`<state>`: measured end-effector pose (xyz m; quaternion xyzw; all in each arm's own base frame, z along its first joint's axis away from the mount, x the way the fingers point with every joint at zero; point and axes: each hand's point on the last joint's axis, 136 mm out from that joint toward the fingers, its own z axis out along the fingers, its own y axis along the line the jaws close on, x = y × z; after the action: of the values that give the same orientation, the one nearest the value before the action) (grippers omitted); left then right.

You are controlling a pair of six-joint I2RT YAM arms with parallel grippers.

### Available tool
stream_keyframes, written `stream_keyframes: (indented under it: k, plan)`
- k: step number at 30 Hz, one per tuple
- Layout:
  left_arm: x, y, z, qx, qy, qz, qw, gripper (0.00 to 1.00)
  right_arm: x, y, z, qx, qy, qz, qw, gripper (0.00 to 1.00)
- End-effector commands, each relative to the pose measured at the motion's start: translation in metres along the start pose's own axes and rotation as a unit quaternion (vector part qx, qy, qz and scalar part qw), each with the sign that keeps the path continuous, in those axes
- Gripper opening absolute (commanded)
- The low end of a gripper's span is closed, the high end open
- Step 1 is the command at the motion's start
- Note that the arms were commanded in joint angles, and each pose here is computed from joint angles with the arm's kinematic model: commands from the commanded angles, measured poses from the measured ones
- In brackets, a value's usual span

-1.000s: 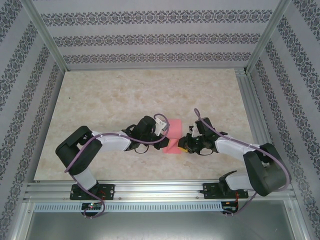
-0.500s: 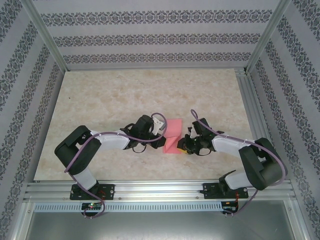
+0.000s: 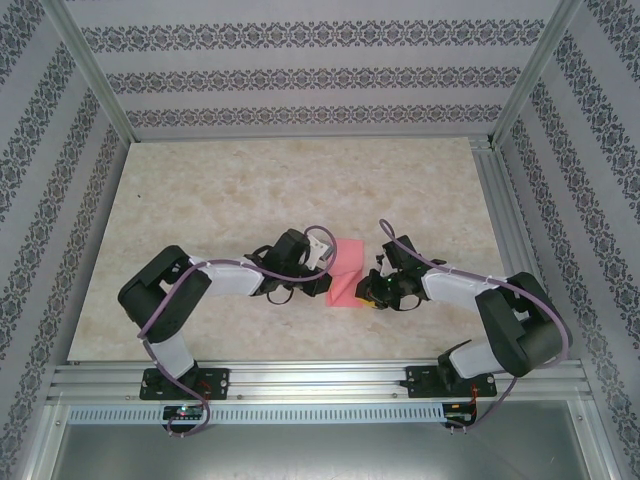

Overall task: Fold a paper plane with a square sheet of paper (fold left side to right side)
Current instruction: Fold the triangle a second time at the center of the table.

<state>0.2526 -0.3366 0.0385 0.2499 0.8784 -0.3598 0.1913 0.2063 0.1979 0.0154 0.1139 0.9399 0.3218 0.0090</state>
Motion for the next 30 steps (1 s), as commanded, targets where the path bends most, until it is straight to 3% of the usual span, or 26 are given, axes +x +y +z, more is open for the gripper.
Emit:
stream_keyframes:
  k: [1, 30]
  plan:
    - [-0.01, 0.006, 0.002, -0.005, -0.007, 0.007, 1.0, 0.0, -0.003, 0.004, 0.002, 0.008, -0.002, -0.016, 1.0, 0.22]
    - [-0.015, 0.025, 0.004, -0.025, -0.009, -0.002, 1.0, 0.0, 0.0, -0.002, 0.002, 0.025, 0.004, -0.018, 1.0, 0.22]
